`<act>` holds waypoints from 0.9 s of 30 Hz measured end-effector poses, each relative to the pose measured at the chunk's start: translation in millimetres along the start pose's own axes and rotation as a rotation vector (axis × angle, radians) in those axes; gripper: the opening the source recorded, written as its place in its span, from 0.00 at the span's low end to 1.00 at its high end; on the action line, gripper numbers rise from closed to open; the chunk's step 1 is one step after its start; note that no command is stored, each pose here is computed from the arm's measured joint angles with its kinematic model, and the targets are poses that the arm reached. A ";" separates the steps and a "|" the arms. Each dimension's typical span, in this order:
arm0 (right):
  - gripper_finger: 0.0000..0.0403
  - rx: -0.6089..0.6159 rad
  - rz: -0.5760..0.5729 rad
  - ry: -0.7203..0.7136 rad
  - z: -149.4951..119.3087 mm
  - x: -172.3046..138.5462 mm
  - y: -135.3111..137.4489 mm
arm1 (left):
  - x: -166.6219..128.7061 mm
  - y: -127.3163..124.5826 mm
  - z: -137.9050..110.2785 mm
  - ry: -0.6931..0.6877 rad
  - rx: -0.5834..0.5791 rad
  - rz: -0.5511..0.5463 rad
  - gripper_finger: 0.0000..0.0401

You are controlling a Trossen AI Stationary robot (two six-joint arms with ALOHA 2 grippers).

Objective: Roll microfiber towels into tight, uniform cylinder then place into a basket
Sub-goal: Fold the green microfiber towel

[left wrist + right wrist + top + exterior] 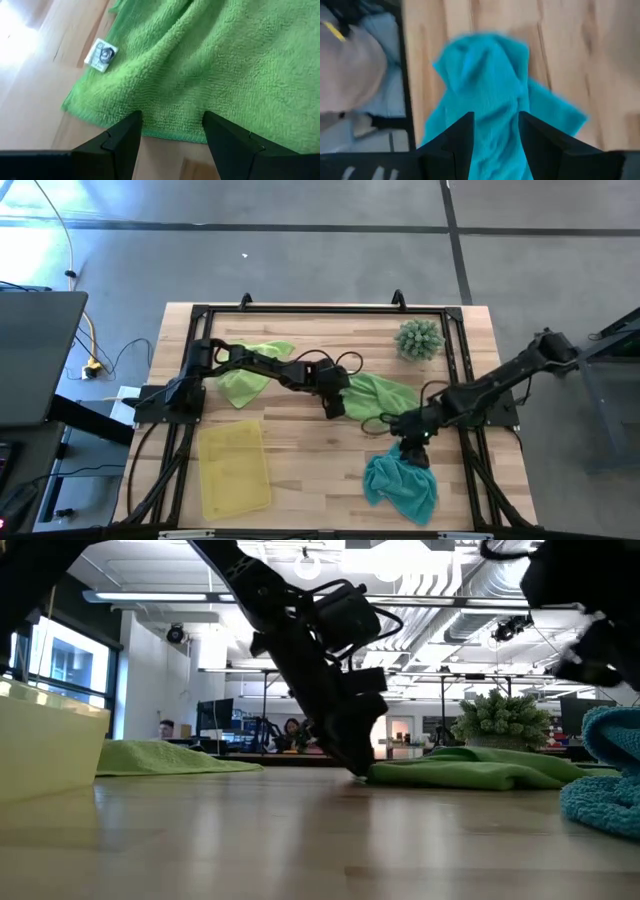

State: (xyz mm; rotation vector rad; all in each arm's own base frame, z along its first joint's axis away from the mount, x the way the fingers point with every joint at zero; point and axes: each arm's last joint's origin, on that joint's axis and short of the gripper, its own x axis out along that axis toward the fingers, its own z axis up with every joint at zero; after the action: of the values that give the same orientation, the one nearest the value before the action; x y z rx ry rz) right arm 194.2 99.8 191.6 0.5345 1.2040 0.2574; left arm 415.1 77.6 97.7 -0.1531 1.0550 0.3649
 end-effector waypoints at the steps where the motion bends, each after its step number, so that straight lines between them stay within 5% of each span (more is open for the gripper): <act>1: 0.36 0.017 0.004 0.030 -1.4 5.0 0.8 | -1.6 -0.6 -1.8 0.019 -0.003 0.011 0.51; 7: 0.36 0.080 0.034 0.121 -6.9 29.1 8.9 | -17.4 -4.9 -11.6 0.140 0.014 0.061 0.51; 17: 0.36 0.044 0.100 0.026 -4.1 65.4 28.6 | -76.4 -0.4 -42.4 0.465 0.141 0.290 0.51; 27: 0.36 0.223 -0.008 0.239 -29.2 88.5 25.1 | -116.9 -17.9 -28.1 0.308 0.155 0.224 0.51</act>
State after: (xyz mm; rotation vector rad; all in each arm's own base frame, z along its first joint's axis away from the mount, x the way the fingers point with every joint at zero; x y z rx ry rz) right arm 200.1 169.5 125.2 0.7069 1.4771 0.1843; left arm 347.1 27.0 184.8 0.0510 1.4054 0.4698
